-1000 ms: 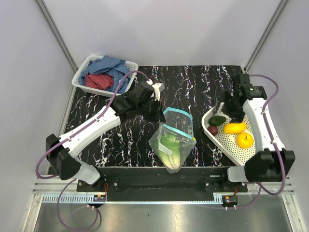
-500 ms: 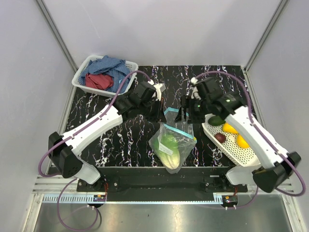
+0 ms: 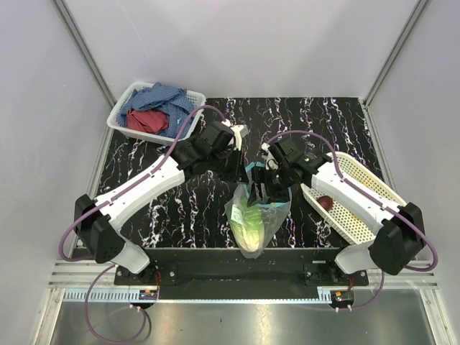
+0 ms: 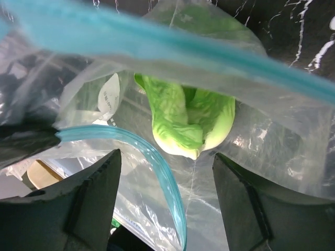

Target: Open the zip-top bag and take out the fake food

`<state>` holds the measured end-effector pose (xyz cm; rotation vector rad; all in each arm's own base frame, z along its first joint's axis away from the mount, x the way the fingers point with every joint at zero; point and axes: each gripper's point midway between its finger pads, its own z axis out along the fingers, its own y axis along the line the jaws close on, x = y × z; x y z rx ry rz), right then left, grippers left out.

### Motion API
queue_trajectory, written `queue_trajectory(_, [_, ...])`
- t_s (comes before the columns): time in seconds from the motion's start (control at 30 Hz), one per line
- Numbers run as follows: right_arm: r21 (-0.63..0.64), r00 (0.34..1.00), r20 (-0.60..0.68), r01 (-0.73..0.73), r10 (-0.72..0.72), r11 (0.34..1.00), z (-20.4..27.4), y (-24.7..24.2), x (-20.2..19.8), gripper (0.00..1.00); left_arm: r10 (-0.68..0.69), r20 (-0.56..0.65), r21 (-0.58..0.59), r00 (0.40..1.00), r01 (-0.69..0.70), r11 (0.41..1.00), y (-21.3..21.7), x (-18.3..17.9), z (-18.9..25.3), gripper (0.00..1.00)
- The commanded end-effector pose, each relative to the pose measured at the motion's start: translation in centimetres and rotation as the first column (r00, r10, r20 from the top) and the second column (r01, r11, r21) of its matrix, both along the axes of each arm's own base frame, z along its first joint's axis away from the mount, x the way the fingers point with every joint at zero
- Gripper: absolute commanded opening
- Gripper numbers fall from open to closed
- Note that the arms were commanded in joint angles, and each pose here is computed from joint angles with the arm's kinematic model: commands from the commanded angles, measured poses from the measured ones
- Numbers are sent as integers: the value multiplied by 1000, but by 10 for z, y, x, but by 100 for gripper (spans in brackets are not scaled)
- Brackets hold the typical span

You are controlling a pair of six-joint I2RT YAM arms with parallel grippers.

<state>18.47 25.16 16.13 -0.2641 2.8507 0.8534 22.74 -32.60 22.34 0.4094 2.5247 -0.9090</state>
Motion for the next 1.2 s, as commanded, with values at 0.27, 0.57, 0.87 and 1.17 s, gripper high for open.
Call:
queue_trajectory(0.27, [33,998,60,13,-15,999,14,9,2,68,12,33,-69,999,-10,998,-9,8,20,0])
queue_trajectory(0.57, [81,986,161,42,-54,996,63,4,16,68,4,27,-76,1000,-2,997,-6,3,20,0])
queue_trajectory(0.87, [29,983,150,100,-103,995,44,-24,31,43,-3,32,-96,999,7,995,-7,0,28,0])
queue_trajectory(1.17, [30,990,67,-128,126,991,14,2,4,39,11,26,-116,1000,-8,993,-11,3,34,0])
